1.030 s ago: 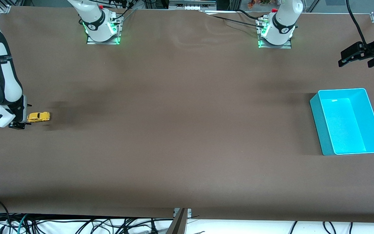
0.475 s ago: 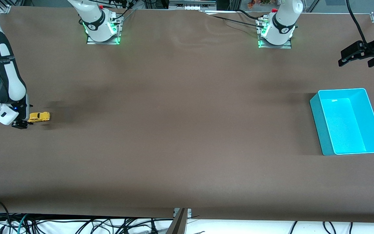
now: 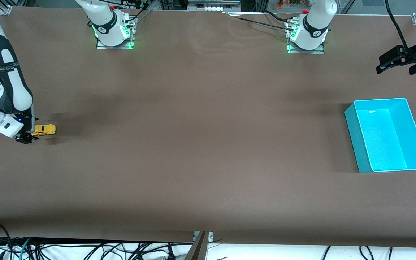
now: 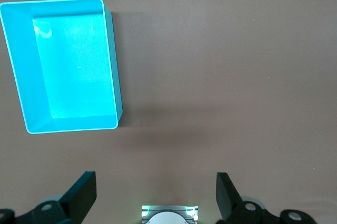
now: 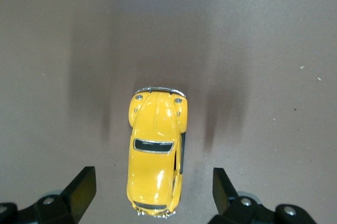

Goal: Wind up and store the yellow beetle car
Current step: 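Close the right gripper on the yellow car's body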

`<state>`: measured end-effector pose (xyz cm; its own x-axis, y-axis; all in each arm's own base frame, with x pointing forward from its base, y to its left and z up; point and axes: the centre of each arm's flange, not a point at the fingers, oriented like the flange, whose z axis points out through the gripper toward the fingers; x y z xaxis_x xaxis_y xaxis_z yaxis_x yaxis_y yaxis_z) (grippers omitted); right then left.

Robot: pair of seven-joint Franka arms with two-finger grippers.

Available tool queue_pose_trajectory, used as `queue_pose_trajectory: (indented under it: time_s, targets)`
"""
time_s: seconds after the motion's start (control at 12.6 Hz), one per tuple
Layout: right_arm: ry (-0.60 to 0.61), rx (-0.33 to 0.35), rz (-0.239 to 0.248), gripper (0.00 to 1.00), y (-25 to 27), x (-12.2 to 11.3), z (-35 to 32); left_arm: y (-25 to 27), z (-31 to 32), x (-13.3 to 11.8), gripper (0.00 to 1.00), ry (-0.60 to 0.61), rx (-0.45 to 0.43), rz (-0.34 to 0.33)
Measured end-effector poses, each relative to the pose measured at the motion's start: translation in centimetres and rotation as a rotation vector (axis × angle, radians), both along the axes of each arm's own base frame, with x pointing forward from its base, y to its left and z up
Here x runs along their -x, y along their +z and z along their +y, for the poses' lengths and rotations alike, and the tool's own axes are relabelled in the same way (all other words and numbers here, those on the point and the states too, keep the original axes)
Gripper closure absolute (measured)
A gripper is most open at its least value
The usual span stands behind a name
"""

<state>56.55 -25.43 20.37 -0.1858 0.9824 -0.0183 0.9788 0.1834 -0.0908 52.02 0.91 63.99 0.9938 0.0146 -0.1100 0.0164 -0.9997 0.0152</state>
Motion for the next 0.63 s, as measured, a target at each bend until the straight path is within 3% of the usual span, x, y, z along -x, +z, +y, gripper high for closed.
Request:
queue_pose_trajectory:
  time_s: [0.24,0.48,0.63]
  targets:
    - [0.009,-0.002,-0.009,0.04,-0.34,0.27,-0.02,0.00,0.00,0.00,0.00,0.000,0.000,0.000]
    - [0.024,-0.001,-0.015,0.16,-0.31,0.24,-0.09,0.02,0.00,0.00,0.00,0.000,0.000,0.000]
    - [0.026,-0.002,-0.014,0.42,-0.40,0.37,-0.23,0.03,0.00,0.00,0.00,0.000,0.000,-0.001]
